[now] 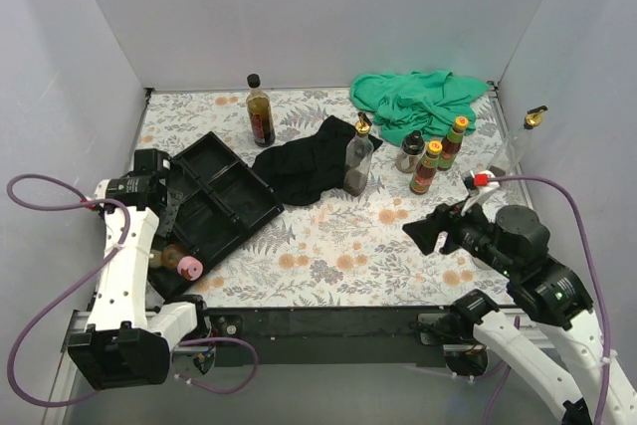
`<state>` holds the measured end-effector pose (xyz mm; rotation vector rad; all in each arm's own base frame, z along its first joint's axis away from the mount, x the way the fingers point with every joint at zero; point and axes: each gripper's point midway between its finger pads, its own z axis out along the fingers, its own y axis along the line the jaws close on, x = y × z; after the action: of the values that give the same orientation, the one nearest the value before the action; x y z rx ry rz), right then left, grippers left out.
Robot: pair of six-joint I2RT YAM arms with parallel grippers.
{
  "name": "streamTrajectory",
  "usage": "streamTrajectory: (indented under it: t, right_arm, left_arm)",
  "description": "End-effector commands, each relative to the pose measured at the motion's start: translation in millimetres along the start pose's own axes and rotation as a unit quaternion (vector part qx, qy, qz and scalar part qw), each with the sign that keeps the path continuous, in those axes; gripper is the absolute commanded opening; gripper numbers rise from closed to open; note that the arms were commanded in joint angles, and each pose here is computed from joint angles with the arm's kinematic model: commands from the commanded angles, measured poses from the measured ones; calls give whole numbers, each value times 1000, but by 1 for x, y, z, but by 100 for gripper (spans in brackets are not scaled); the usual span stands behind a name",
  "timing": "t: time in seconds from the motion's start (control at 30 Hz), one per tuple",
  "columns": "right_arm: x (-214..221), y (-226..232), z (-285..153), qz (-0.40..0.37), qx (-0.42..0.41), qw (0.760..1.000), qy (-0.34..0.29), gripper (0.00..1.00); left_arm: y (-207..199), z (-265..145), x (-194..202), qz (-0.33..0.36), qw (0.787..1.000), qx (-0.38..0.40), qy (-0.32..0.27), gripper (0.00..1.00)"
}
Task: Organize the condiment bottles
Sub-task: Adjust the bottle in the storage box.
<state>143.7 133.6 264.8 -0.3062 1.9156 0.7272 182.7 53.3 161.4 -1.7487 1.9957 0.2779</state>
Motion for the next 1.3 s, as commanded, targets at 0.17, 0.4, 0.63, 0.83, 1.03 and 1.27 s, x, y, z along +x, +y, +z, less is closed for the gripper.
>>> streamTrajectory:
  t: [0.17, 0.4, 0.63, 0.83, 1.03, 1.27]
  right_arm:
    - [-7, 64, 66, 198, -138, 969, 61, 60]
    - [-8, 114, 98, 205, -137, 966, 77, 57]
    - [27, 187, 128, 199, -182, 955, 120, 57]
    - [69, 236, 188, 203, -176, 952, 144, 49]
    - [121, 271, 238, 199, -168, 951, 167, 12]
    - [148, 308, 268, 225, -199, 934, 192, 1]
  left_arm:
    - [-105, -105, -83, 150, 937, 281, -147, 76]
    - [-116, -143, -80, 108, 915, 366, -126, 73]
    - [-76, -93, -56, 29, 961, 265, -73, 75]
    - [-20, -54, -24, -57, 988, 139, -17, 70]
    - [-49, -96, -61, -67, 975, 204, -62, 66]
    - [-26, -67, -45, -83, 988, 121, -44, 64]
